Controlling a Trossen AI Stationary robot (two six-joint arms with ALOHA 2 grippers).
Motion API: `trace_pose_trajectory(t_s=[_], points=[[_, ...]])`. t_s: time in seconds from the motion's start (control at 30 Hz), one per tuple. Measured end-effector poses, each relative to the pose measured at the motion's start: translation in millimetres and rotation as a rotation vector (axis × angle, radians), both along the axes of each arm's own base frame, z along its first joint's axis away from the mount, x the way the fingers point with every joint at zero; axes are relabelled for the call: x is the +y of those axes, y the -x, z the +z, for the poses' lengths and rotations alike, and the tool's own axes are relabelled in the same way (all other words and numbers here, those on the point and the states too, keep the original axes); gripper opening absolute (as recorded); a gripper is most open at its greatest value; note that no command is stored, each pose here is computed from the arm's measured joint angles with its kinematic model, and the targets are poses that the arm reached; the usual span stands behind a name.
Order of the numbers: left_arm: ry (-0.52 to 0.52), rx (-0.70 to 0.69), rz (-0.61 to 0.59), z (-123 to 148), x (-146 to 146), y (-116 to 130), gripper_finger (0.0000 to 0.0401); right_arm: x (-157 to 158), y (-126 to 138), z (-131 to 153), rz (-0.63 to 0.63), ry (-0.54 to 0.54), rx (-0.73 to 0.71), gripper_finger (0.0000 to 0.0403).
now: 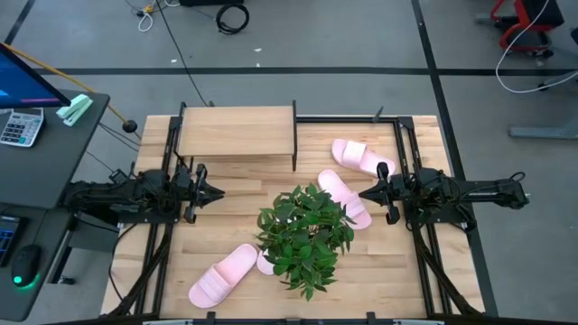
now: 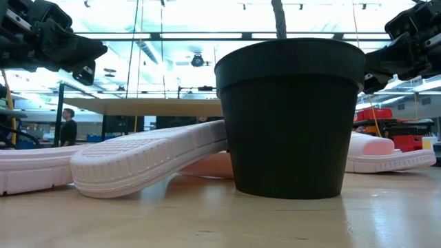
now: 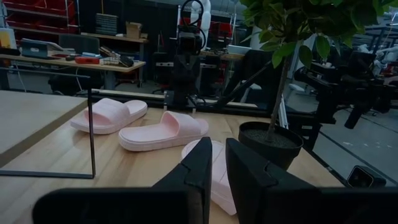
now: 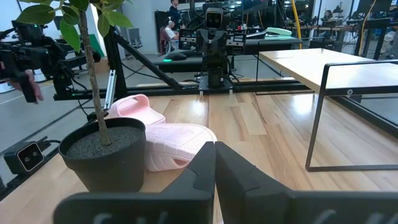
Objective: Pick and place slides into the shelf
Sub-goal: Put the pink slide on the shelf
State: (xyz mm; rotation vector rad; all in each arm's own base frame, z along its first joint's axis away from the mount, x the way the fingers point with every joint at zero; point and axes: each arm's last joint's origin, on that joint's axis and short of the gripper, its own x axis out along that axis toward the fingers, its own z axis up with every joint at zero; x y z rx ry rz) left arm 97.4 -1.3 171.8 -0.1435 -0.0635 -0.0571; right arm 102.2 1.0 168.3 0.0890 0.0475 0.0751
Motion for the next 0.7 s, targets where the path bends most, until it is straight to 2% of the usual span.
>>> trace_pose_trajectory(t_s=[0.27,0.6,0.7], points=[[0.0,-0.001,0.0,0.2,0.0,0.0,0.0059,0.0,0.0,0.0,0.0,0.0,0.0,0.0014],[-0.001,-0.001,0.0,0.1,0.0,0.0,0.0051,0.0,0.0,0.0,0.0,0.0,0.0,0.0014],[-0.034,-0.006,0.003,0.4,0.0,0.0,0.0054,0.0,0.0,0.0,0.0,0.0,0.0,0.0014]])
